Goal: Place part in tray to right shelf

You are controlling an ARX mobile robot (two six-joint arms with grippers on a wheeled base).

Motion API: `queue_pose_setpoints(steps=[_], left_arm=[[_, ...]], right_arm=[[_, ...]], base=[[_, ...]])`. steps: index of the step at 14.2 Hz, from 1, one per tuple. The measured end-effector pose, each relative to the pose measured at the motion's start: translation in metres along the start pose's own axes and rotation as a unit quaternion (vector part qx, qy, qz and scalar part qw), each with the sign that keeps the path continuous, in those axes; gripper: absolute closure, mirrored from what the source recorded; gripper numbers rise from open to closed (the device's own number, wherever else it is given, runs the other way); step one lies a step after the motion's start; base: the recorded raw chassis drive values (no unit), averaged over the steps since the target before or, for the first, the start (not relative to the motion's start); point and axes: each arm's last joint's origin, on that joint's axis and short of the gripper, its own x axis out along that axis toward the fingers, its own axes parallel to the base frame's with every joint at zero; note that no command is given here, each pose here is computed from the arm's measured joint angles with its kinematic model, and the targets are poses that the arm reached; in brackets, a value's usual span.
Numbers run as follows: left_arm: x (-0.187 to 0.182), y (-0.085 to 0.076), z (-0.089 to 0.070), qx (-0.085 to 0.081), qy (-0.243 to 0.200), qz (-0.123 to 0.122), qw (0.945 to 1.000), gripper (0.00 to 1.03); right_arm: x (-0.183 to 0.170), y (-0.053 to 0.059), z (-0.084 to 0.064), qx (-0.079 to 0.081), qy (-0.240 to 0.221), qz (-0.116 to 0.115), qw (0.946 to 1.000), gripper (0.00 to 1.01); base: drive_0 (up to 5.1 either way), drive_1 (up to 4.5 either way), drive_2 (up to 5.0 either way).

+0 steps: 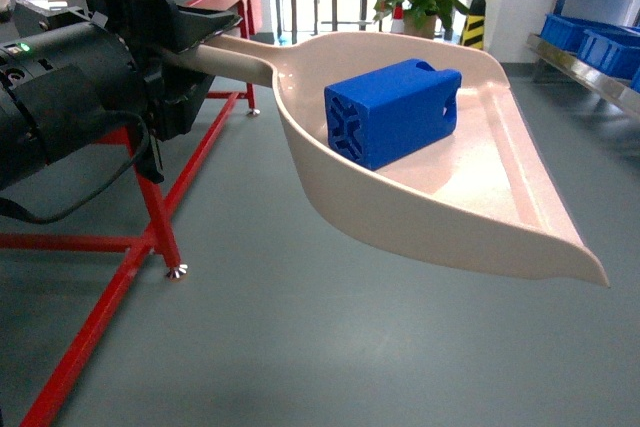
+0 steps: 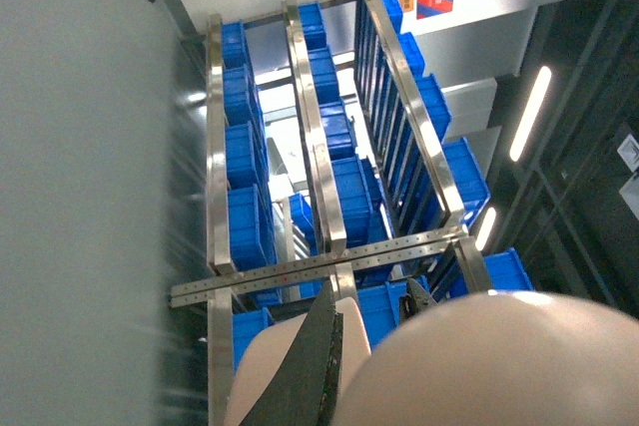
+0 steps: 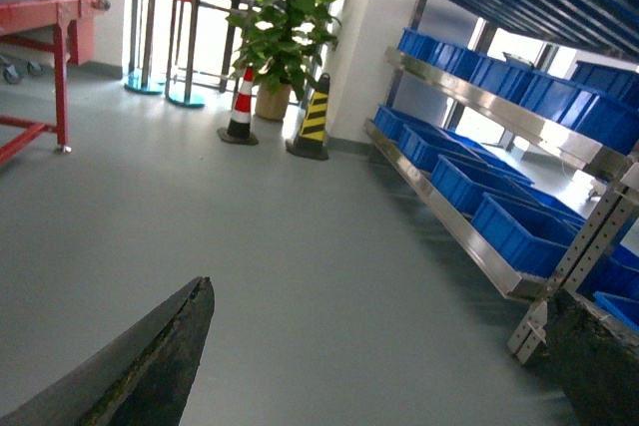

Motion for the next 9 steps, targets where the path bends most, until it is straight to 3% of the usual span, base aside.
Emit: queue_pose_setpoints(steps=[9], left_arm=[[0.0002,-0.0002,-0.0006,0.0,0.001,-0.001,1.0,0.89]], right_arm=[[0.0,-0.0001,0.0002,0.0,-0.001,0.0,1.0,0.03]], base=[[0.0,4.1,-4.2]])
